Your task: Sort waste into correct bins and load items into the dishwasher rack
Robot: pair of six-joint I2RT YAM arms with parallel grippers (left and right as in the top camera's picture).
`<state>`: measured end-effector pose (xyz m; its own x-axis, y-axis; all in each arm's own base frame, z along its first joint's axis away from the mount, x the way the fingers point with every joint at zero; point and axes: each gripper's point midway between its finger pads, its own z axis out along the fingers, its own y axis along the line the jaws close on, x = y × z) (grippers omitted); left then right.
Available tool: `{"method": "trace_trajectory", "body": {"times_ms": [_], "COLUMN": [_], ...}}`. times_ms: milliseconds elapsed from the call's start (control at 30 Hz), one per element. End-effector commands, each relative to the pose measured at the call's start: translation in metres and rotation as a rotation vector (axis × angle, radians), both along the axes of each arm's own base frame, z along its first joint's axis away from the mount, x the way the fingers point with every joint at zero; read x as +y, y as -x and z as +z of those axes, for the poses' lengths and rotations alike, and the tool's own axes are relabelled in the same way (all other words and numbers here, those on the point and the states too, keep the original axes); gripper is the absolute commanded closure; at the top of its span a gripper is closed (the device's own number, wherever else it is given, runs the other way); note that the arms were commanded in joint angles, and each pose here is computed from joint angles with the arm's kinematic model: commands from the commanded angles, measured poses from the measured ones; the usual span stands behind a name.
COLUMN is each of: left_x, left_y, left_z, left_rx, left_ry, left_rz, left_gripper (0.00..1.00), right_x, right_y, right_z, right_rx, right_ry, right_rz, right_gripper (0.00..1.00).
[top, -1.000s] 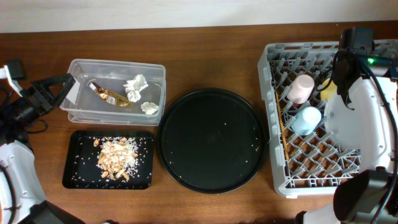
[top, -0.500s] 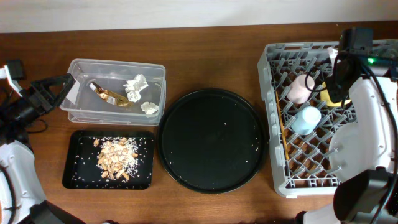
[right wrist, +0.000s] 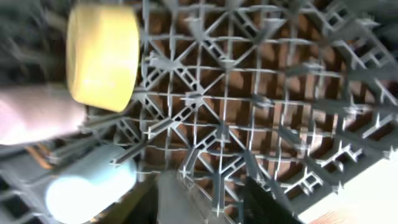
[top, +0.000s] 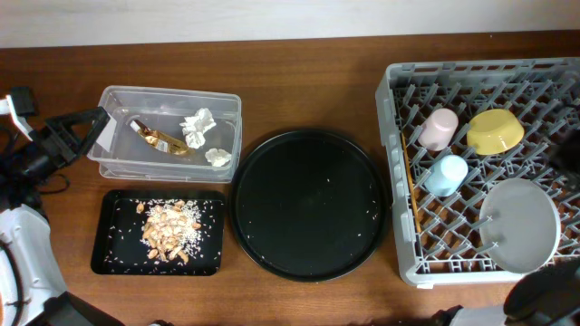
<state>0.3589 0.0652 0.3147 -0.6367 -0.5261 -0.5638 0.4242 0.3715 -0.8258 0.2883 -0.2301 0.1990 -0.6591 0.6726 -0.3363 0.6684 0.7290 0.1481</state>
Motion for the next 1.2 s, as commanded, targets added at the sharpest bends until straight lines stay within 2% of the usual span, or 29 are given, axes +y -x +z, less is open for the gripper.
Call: {"method": "trace_trajectory", "body": {"times_ms": [0,33,67,100,200,367,500,667,800,1033,1167], "left_x": [-0.002,-0.002,-0.002,-0.002,-0.002,-0.002,-0.002,-0.002,-0.002,-0.002,-0.002], "left_y": [0.004,0.004,0.004,0.004,0.004,0.004,0.004,0.004,0.004,0.004,0.004], "left_z": [0.005,0.005,0.005,0.005,0.005,0.005,0.005,0.005,0.005,0.005,0.005], "left_rx": [-0.011,-0.011,-0.011,-0.011,-0.011,-0.011,-0.011,-0.011,-0.011,-0.011,-0.011], "left_ry": [0.001,0.001,0.001,0.001,0.001,0.0,0.0,0.001,0.001,0.0,0.001], "left_rz": [-0.014,-0.014,-0.014,-0.014,-0.014,-0.014,-0.014,-0.014,-0.014,-0.014,-0.014], "left_gripper": [0.01,0.01,0.01,0.01,0.01,0.01,0.01,0.01,0.01,0.01,0.01], "right_x": [-0.003,-0.007,-0.01,-0.012,-0.003,-0.006,0.0,0.017,0.031,0.045,0.044], "right_y": [0.026,0.032,0.037,0.043,0.081,0.168,0.192,0.201,0.196,0.171,0.165], "right_z": [0.045,0.052,0.057,0.058,0.044,0.017,-0.01,-0.062,-0.091,-0.091,-0.09], "right_rx": [-0.17,-0.199,-0.222,-0.222,-0.127,0.09,0.156,0.245,0.241,0.141,0.112], "right_ry": [-0.054,-0.059,-0.064,-0.072,-0.188,-0.28,-0.353,-0.419,-0.486,-0.63,-0.648], "right_rz": [-0.152,-0.191,-0.224,-0.257,-0.42,-0.914,-1.027,-1.035,-1.025,-0.989,-0.981], "right_gripper": [0.66,0.68,0.85,0.96,0.96,0.96,0.96,0.96,0.96,0.96,0.96]}}
